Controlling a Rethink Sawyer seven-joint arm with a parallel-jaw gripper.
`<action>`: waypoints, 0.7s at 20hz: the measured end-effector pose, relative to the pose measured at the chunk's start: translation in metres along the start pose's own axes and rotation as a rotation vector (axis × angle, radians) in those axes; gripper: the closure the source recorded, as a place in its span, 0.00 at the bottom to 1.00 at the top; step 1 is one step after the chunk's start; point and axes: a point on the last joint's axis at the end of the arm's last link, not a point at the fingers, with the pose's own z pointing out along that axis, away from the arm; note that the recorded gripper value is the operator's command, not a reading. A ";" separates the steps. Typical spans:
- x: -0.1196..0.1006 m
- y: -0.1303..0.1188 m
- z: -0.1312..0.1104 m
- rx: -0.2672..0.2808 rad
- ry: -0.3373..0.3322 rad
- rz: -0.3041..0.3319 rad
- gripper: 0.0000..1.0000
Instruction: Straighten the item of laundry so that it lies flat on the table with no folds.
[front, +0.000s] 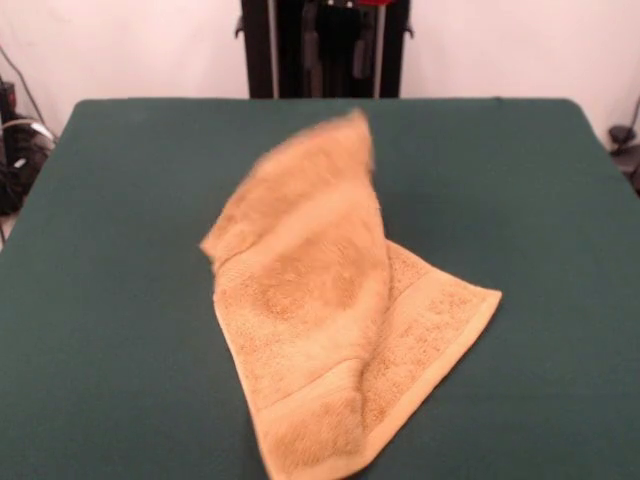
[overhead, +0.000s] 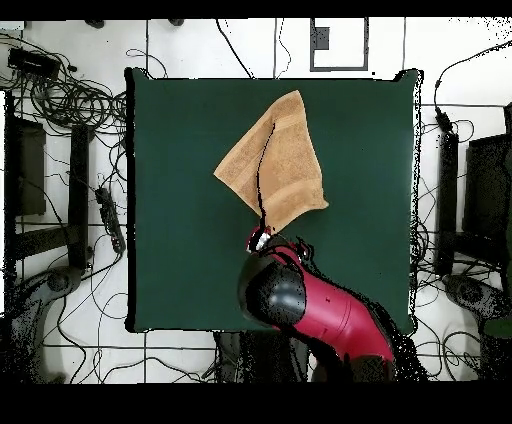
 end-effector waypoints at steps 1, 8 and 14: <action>0.002 -0.002 0.001 0.002 -0.002 0.004 0.00; 0.007 -0.006 0.002 0.005 -0.004 0.010 0.00; 0.014 0.012 -0.001 0.002 -0.010 -0.028 0.00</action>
